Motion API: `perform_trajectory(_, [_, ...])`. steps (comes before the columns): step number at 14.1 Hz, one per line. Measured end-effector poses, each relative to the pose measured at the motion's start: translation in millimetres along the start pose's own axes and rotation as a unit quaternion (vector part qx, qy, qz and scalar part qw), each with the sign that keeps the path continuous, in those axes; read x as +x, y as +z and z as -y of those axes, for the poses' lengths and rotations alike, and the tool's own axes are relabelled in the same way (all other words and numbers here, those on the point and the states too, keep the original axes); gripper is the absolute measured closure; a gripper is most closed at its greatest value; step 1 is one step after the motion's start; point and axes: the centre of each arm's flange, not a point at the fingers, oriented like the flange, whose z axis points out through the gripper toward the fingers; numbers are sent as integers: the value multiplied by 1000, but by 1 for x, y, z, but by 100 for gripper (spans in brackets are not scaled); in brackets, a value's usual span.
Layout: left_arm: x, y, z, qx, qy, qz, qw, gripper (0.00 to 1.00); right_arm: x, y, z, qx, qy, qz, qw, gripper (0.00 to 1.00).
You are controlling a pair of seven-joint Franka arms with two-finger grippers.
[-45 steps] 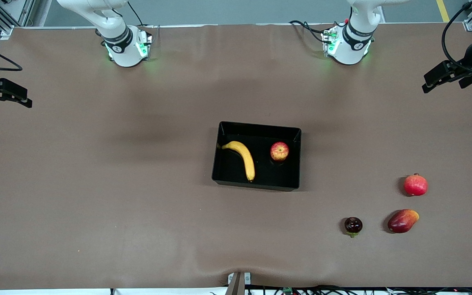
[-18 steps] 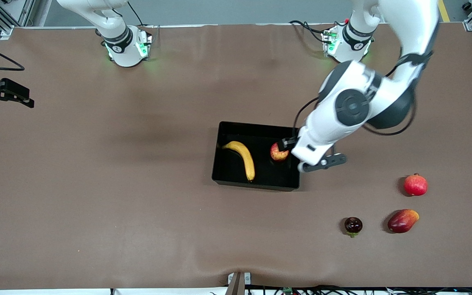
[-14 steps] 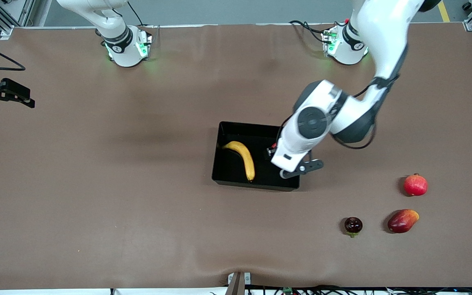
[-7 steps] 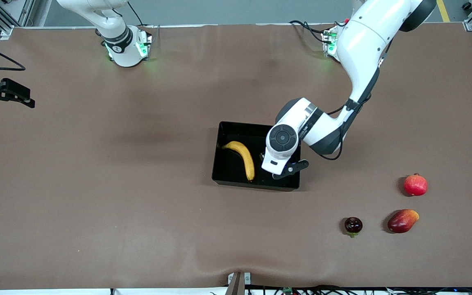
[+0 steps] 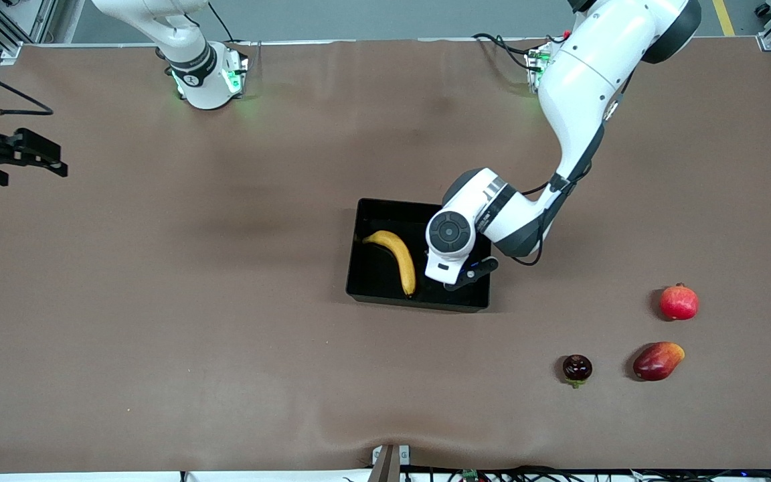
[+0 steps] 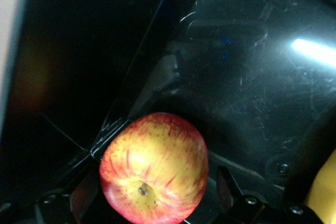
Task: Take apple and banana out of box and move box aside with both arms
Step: 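Lower the left gripper into the box and grasp the apple, then carry the apple out with the left gripper while the right gripper advances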
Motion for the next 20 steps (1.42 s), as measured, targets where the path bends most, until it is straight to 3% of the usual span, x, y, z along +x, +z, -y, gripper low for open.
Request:
perform_trajectory(1, [-1, 2, -1, 1, 1, 1, 1000, 0, 2, 1, 6, -1, -5, -1, 1000, 0])
perform_trajectory(3, [-2, 3, -1, 2, 1, 1, 1000, 19, 5, 3, 16, -2, -15, -2, 1000, 0])
perform_trajectory(4, [-2, 1, -2, 1, 1, 1, 1000, 21, 7, 4, 19, -2, -18, -3, 1000, 0])
perform_trajectory(8, [3, -24, -4, -18, -1, -13, 1000, 21, 15, 8, 34, -5, -31, -9, 999, 0])
perform_trajectory(12, [16, -117, 21, -45, 5, -48, 998, 21, 30, 21, 57, -8, -53, -13, 998, 0])
perform_trajectory(16, [76, -206, 114, -71, 21, -70, 995, 21, 42, 31, 85, -11, -77, -16, 997, 0])
perform_trajectory(20, [152, -184, 200, -54, 26, -38, 997, 21, 53, 44, 117, 1, -82, -20, 996, 0])
